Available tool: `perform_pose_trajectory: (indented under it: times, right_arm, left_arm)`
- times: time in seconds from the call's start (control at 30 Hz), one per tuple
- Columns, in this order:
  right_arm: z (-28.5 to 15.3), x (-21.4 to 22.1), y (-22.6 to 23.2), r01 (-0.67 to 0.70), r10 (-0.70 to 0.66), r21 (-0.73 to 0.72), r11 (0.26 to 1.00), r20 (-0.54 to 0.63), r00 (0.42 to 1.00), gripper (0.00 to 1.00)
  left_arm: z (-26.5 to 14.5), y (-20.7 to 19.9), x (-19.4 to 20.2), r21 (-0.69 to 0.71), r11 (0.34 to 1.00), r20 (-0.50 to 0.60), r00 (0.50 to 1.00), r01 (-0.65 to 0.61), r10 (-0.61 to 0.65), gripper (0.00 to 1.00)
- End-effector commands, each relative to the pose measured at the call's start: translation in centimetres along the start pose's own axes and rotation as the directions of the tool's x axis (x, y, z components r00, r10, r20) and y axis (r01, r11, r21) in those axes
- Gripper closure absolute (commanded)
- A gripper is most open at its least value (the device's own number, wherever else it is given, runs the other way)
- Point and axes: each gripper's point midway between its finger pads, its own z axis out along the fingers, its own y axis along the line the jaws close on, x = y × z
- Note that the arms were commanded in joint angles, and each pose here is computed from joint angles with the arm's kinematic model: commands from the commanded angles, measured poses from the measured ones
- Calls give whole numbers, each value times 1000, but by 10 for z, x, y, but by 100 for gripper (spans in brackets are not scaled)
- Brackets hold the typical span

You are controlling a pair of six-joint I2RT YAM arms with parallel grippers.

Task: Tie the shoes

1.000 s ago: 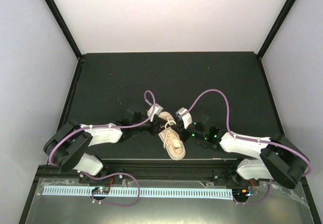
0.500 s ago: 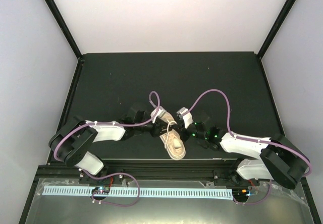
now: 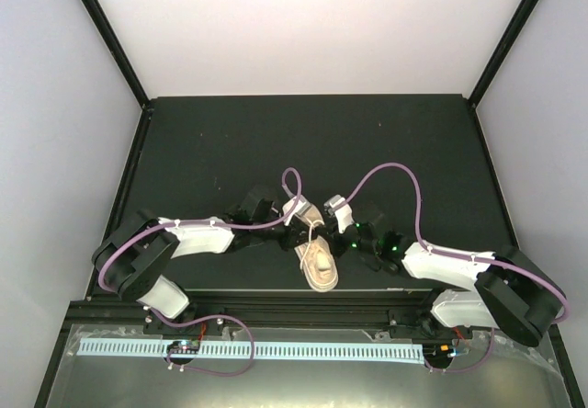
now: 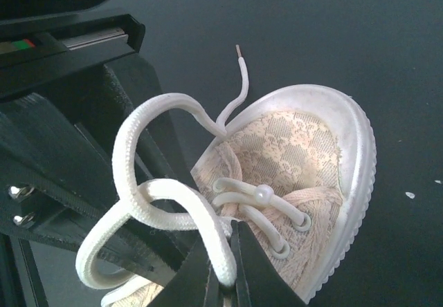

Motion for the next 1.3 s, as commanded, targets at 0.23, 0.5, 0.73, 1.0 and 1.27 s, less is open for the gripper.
perform_pose_trajectory:
  times: [0.23,0.5,0.73,1.0,1.27]
  right_arm:
    - [-12,-32,14,8,-4,-41,999,108,994,91]
    - [-32,-20,12,-80,83,-30,996,102,991,33]
    - [-60,-48,0,-165,155,48,985,170,973,13]
    - [-43,-67,-5,-216,229,153,964,-72,971,17]
    - [3,-55,3,-161,185,98,982,-341,922,30]
  left_arm:
    - [-22,-1,-32,-130,990,158,984,-63,83,98]
    - [-42,-1,-35,-200,977,204,972,-74,115,99]
    - [-42,2,-30,-210,975,188,975,-75,116,98]
    - [-41,2,-28,-209,974,174,977,-85,122,98]
    - [-44,-5,-31,-194,975,177,973,-113,148,98]
